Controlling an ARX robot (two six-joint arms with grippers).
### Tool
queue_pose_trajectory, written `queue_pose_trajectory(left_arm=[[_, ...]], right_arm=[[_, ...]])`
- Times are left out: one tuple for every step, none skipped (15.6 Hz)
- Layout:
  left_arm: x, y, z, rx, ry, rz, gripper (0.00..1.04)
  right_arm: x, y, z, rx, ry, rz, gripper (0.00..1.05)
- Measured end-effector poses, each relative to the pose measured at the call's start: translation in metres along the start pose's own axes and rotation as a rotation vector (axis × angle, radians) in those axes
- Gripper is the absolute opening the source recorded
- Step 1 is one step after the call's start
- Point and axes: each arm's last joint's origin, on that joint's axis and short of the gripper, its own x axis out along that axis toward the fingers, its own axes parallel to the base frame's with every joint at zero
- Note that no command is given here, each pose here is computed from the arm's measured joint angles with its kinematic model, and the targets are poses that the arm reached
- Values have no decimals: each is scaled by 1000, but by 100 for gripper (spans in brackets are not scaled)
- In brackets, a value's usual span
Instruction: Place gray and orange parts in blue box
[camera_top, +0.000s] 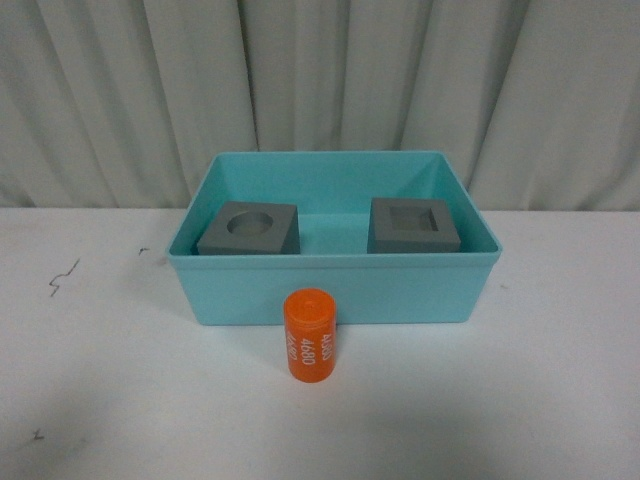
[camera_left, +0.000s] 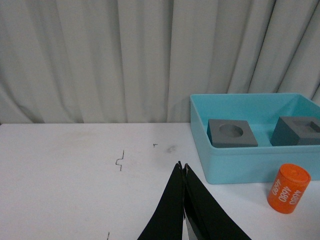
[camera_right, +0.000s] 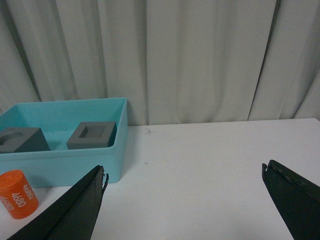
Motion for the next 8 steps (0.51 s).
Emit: queue_pose_trajectory(left_arm=[[0,0,1,0,-5,0,2],[0,0,0,0,-4,0,2],[0,0,0,0,-4,0,10],[0,0,0,0,-4,0,19],[0,0,0,0,-3,0,25],[0,0,0,0,-3,0,26],[0,0,0,0,-4,0,30],[0,0,0,0,-4,0,43]], right_arm=[[0,0,0,0,0,0,98],[0,0,0,0,0,0,98],[0,0,0,0,0,0,98],[0,0,0,0,0,0,98],[0,0,0,0,0,0,98],[0,0,0,0,0,0,98],[0,0,0,0,0,0,98],[0,0,0,0,0,0,98]])
